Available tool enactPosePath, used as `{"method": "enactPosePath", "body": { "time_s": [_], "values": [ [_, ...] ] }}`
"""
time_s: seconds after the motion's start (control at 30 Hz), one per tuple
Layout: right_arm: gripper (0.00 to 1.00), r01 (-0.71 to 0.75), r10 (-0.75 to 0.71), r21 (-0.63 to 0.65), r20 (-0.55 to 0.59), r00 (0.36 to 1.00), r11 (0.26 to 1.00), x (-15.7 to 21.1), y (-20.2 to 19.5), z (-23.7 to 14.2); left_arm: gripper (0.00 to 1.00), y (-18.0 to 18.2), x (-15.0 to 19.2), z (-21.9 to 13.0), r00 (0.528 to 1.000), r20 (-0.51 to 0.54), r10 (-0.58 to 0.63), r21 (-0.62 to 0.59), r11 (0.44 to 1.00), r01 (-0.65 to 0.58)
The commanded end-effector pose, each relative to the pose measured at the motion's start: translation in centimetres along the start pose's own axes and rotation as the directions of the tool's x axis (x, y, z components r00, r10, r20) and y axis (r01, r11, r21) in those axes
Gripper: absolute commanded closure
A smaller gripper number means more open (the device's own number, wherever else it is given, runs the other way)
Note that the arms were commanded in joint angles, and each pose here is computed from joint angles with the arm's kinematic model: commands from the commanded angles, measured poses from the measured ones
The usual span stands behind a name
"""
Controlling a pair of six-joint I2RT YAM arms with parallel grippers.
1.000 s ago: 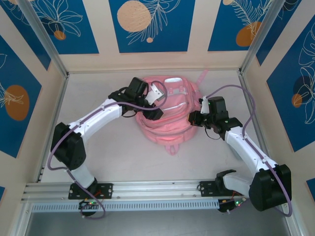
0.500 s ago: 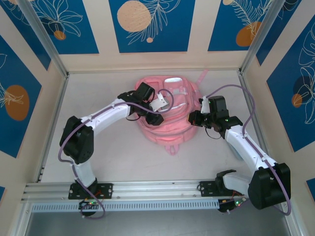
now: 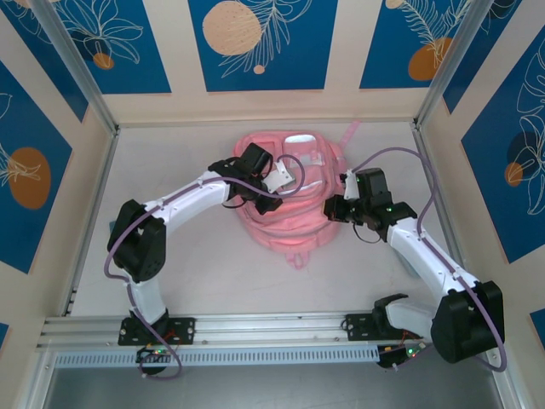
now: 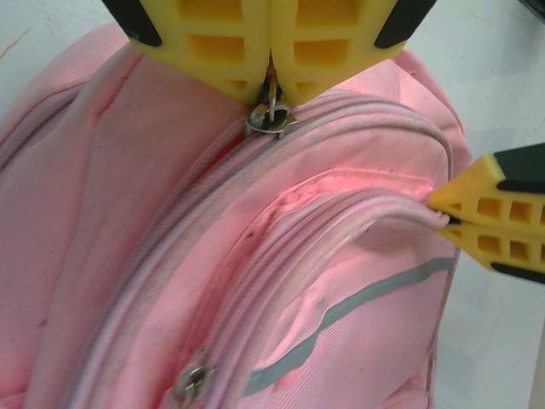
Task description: Pack the student bag
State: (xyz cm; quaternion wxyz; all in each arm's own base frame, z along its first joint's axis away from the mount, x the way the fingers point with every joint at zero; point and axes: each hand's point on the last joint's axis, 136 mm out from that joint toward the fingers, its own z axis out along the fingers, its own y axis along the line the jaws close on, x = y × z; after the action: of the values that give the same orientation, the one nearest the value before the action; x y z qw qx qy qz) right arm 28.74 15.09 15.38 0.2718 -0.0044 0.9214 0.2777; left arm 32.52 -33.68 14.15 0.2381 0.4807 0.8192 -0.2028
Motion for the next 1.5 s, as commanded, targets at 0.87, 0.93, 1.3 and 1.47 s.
{"method": "enactPosePath", "body": {
  "time_s": [0.87, 0.93, 1.3, 1.47],
  "values": [
    [0.77, -0.148, 0.148, 0.007, -0.068, 0.987, 0.989, 7.1, 5.4, 3.7, 1.00, 1.0, -5.3, -1.4, 0.957, 0.260, -0.130, -0.043, 0.988, 0.146],
    [0.64, -0.255, 0.254, -0.018, -0.054, 0.966, 0.967, 6.4, 4.5, 2.4, 1.00, 0.9, -5.2, -1.5, 0.956, 0.263, -0.131, -0.042, 0.988, 0.147],
    [0.33, -0.558, 0.566, -0.160, 0.005, 0.824, 0.814, 0.9, 1.4, -1.5, 1.00, 0.6, -5.0, -2.1, 0.951, 0.276, -0.136, -0.033, 0.988, 0.151],
    [0.33, -0.569, 0.581, -0.232, -0.023, 0.814, 0.789, -1.5, 1.9, -1.3, 1.00, 0.4, -5.1, -2.6, 0.949, 0.284, -0.138, -0.028, 0.988, 0.152]
  ]
}}
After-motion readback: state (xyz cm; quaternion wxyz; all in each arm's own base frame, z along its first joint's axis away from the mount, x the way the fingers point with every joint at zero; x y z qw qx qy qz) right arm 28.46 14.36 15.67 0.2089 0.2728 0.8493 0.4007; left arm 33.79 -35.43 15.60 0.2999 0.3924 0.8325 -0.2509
